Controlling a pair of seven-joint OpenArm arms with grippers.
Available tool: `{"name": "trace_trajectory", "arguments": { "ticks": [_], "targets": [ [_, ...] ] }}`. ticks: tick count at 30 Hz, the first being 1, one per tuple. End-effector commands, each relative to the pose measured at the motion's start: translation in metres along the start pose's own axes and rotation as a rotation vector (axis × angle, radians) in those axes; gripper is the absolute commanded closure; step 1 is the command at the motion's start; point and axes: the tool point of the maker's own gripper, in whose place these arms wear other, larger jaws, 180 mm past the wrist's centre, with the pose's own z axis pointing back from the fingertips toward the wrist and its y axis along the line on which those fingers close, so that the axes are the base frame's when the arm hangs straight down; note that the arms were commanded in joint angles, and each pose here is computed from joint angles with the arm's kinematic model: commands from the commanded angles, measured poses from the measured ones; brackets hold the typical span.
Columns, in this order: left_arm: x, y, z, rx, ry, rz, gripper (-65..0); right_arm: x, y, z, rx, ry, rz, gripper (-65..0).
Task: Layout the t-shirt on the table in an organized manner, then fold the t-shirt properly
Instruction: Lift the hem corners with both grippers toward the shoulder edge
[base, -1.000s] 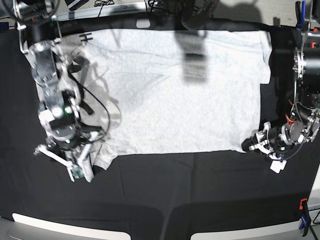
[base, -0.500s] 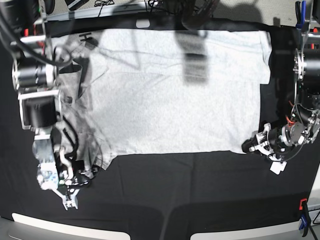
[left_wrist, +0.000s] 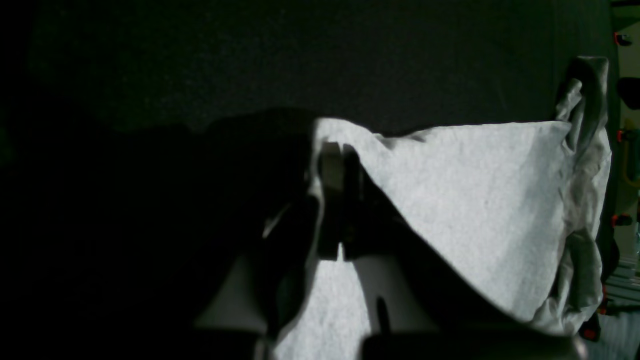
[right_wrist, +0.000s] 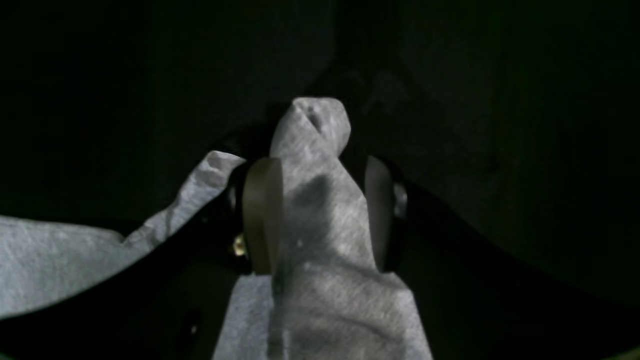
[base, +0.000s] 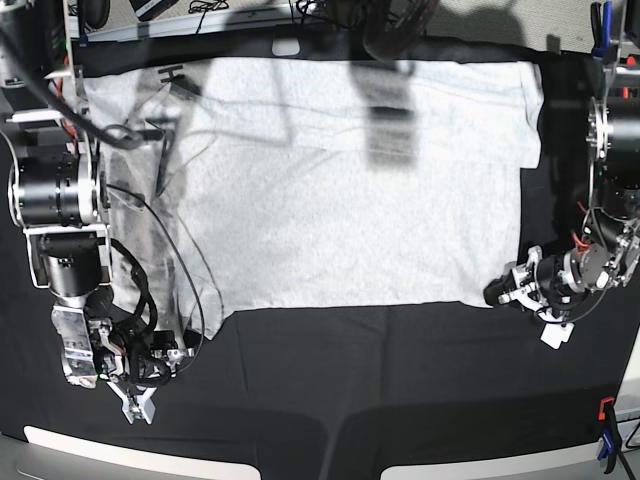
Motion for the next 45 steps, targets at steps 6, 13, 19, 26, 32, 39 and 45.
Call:
{"name": "trace_trajectory", "arguments": {
  "ticks": [6, 13, 19, 26, 32, 39, 45],
  "targets": [
    [0.028, -0.009, 0.006, -0.022, -0.061, -0.028, 0.0, 0.0, 0.001, -0.002, 0.001, -0.035, -0.004, -26.5],
    [0.028, -0.008, 0.006, -0.021, -0.06, -0.028, 0.0, 0.007, 0.016, -0.009, -0.041, -0.055, 0.042, -20.1],
    [0.028, -0.009, 0.006, -0.022, -0.062, -0.029, 0.0, 0.023, 0.023, -0.007, -0.091, -0.063, 0.107, 0.0],
    [0.028, -0.009, 0.006, -0.022, -0.061, -0.029, 0.0, 0.03, 0.006, 0.0, -0.18, -0.036, 0.172, -7.7],
    [0.028, -0.008, 0.006, -0.021, -0.06, -0.028, 0.0, 0.024, 0.01, -0.007, -0.17, -0.072, 0.177, -34.5],
    [0.028, -0.008, 0.006, -0.021, -0.06, -0.028, 0.0, -0.019, 0.012, -0.026, -0.194, -0.069, 0.148, -29.6],
    [0.028, -0.009, 0.006, -0.022, -0.061, -0.029, 0.0, 0.004, 0.001, -0.016, -0.244, -0.104, 0.122, -5.7]
  ]
}}
